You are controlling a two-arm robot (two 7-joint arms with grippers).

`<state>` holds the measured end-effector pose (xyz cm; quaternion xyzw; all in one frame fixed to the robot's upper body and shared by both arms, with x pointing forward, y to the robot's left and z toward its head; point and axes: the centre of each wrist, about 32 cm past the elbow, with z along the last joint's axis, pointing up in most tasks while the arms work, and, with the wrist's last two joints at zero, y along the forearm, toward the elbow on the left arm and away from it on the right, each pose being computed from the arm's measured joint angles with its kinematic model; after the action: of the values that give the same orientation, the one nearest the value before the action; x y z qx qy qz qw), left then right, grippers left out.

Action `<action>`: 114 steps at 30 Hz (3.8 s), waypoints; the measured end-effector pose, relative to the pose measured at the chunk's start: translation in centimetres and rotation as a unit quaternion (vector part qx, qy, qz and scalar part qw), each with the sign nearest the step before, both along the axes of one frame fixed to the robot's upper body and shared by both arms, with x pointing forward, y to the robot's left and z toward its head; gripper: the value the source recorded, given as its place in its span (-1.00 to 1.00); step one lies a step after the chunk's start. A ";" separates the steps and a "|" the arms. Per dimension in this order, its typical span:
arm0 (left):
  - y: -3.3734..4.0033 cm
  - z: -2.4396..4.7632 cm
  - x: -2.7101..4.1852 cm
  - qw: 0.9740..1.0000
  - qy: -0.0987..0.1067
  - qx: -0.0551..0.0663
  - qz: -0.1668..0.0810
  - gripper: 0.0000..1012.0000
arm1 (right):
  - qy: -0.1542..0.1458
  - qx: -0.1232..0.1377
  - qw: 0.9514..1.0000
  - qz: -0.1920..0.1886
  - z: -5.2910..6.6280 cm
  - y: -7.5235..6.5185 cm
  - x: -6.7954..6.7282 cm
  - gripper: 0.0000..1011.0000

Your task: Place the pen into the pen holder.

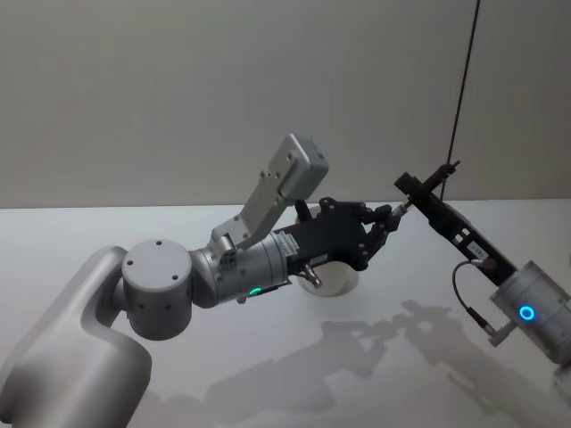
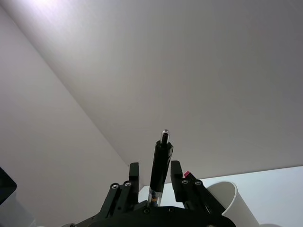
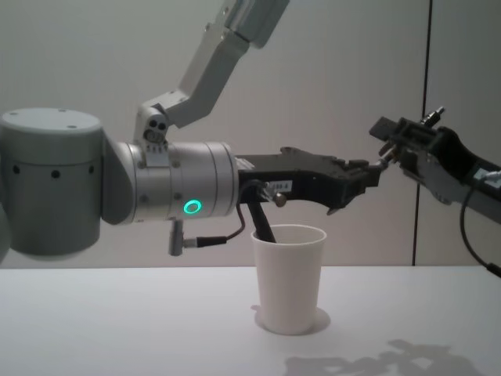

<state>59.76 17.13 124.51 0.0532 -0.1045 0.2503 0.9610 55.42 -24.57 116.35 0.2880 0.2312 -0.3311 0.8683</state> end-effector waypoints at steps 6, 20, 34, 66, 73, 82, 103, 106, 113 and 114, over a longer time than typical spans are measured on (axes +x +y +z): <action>0.00 0.00 0.00 1.000 0.000 0.000 0.000 -0.74 | -0.004 0.002 1.000 -0.003 0.1 -0.1 0.0 -0.48; -0.04 0.04 -0.01 1.000 -0.001 -0.002 -0.001 -0.74 | -0.011 0.001 1.000 -0.008 0.5 -0.3 -0.2 -0.73; 0.00 0.02 0.00 1.000 -0.001 -0.001 0.000 -0.74 | -0.018 0.000 1.000 -0.015 0.8 -0.5 -0.3 -0.73; 0.02 -0.04 0.01 1.000 0.001 0.001 0.001 0.42 | -0.020 -0.006 1.000 -0.018 0.9 -0.4 0.0 -0.73; 0.01 -0.03 0.01 1.000 0.001 0.000 0.000 0.78 | -0.024 -0.014 0.999 -0.021 0.9 -0.5 0.2 -0.73; 0.00 0.00 0.00 1.000 0.000 0.000 0.000 0.98 | -0.032 -0.033 0.999 -0.029 1.3 -1.3 0.8 -0.74; 0.00 0.01 0.00 1.000 0.000 0.000 0.000 0.98 | -0.057 -0.077 0.995 -0.036 3.0 -3.4 3.0 -0.73; 0.00 0.00 0.00 1.000 0.000 0.000 0.000 0.98 | -0.060 -0.083 0.994 -0.034 3.2 -3.6 3.4 -0.74; 0.00 0.01 0.00 1.000 0.000 0.000 0.000 0.98 | -0.068 -0.097 0.993 -0.026 3.7 -4.0 4.6 -0.74; 0.00 0.00 0.00 1.000 0.000 0.000 0.000 0.98 | -0.068 -0.098 0.993 -0.026 3.7 -4.0 4.7 -0.73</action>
<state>59.76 17.12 124.52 0.0531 -0.1045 0.2503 0.9610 60.14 -28.60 120.02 0.2293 0.1307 -0.3540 0.8973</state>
